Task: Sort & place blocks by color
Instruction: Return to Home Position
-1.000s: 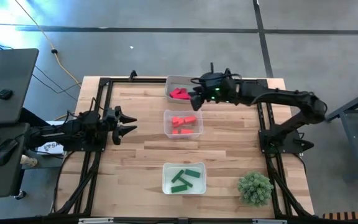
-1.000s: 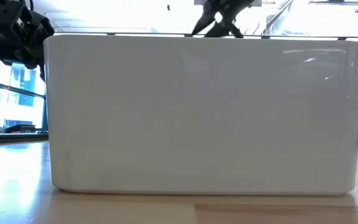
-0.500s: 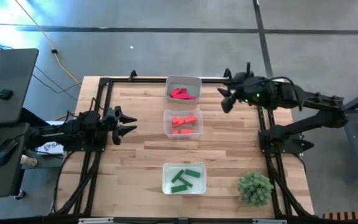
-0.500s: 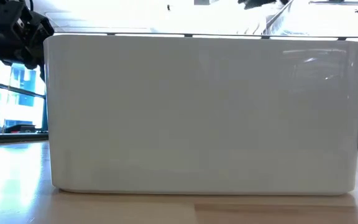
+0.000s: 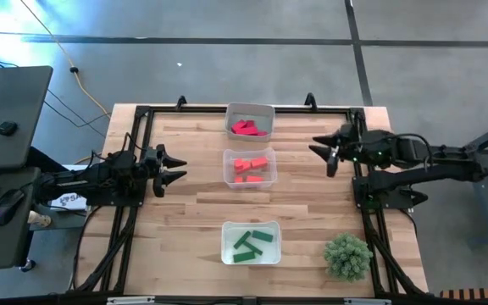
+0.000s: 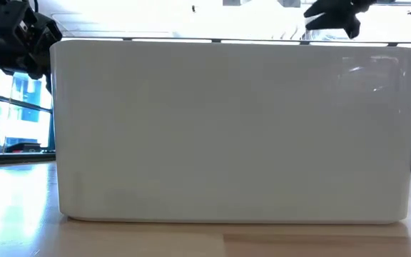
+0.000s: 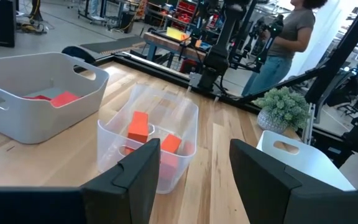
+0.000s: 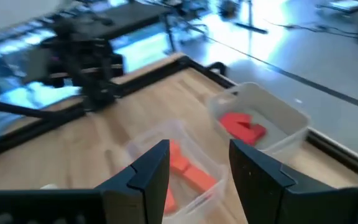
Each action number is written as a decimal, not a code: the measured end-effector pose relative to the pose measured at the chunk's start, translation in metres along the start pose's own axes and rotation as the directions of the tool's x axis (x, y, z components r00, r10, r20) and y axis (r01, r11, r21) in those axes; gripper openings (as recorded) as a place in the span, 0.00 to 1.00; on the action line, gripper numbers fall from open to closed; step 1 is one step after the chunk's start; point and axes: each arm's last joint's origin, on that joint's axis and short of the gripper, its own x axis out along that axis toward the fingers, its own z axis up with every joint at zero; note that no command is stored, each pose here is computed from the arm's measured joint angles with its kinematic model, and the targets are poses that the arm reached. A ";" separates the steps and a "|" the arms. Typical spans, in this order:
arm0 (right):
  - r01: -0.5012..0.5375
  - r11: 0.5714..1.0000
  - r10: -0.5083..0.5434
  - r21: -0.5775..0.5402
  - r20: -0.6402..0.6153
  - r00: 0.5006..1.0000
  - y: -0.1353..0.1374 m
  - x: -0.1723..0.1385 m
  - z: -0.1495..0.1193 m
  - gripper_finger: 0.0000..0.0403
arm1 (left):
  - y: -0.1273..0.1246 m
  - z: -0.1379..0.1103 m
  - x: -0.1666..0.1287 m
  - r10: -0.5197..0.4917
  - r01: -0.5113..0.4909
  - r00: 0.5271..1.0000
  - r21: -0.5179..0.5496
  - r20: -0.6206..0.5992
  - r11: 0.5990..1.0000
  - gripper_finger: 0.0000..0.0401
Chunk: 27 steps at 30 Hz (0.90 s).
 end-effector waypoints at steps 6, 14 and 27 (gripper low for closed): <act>-0.098 0.995 0.097 0.011 0.059 0.994 -0.015 -0.009 -0.036 0.39 | 0.000 0.000 0.000 0.000 0.000 1.000 0.000 0.000 1.000 0.46; -0.137 0.990 0.136 0.020 0.063 0.989 -0.032 -0.013 -0.081 0.39 | 0.000 0.000 0.000 0.000 0.000 1.000 0.000 0.000 1.000 0.46; -0.263 0.964 0.255 0.034 0.144 0.956 -0.042 -0.012 -0.119 0.39 | 0.000 0.000 0.000 0.000 0.000 1.000 0.000 0.000 1.000 0.46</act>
